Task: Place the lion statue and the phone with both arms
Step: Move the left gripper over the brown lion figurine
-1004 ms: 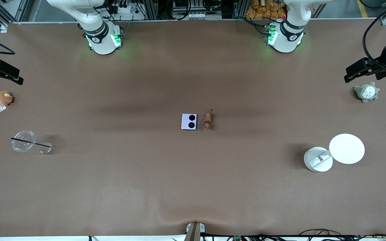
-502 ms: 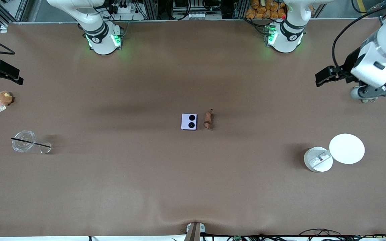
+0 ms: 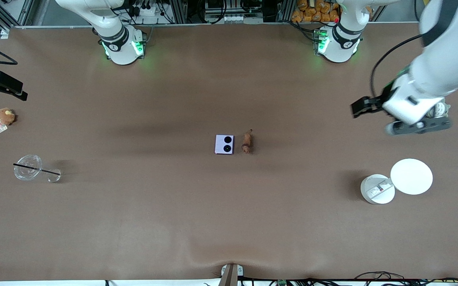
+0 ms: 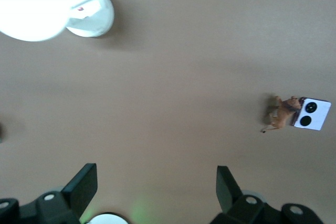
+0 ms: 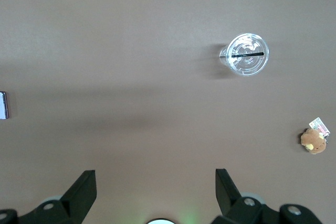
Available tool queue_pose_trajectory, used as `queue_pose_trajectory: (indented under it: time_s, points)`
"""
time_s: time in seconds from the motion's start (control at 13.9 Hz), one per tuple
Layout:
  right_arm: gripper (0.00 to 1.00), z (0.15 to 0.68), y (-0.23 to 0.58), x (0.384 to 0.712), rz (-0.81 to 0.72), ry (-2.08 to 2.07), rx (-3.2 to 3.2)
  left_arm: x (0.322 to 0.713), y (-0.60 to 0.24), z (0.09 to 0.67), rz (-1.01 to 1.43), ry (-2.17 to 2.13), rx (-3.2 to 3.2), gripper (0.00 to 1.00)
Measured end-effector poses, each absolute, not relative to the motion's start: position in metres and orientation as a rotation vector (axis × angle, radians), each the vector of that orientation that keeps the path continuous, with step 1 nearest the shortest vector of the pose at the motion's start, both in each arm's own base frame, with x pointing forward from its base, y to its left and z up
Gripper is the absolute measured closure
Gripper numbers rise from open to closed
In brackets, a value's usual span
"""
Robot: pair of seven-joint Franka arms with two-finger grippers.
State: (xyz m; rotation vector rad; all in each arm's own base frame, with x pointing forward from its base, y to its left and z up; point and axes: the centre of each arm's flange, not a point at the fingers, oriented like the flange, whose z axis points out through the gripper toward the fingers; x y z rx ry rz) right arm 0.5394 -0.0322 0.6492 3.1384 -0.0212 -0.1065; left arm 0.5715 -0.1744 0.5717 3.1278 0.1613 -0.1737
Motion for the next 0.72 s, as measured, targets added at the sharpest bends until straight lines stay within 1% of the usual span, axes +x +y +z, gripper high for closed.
queue_pose_trajectory:
  time_s: [0.36, 0.57, 0.72]
  points:
    - [0.00, 0.649, -0.033, 0.539, -0.107, -0.022, 3.138, 0.573, -0.257, 0.524, -0.170, 0.229, 3.109, 0.00]
    - [0.00, 0.649, -0.033, 0.539, -0.108, -0.024, 3.138, 0.571, -0.327, 0.475, -0.139, 0.282, 3.071, 0.00]
    - [0.00, 0.649, -0.035, 0.539, -0.108, -0.027, 3.139, 0.570, -0.362, 0.438, -0.112, 0.241, 3.071, 0.00]
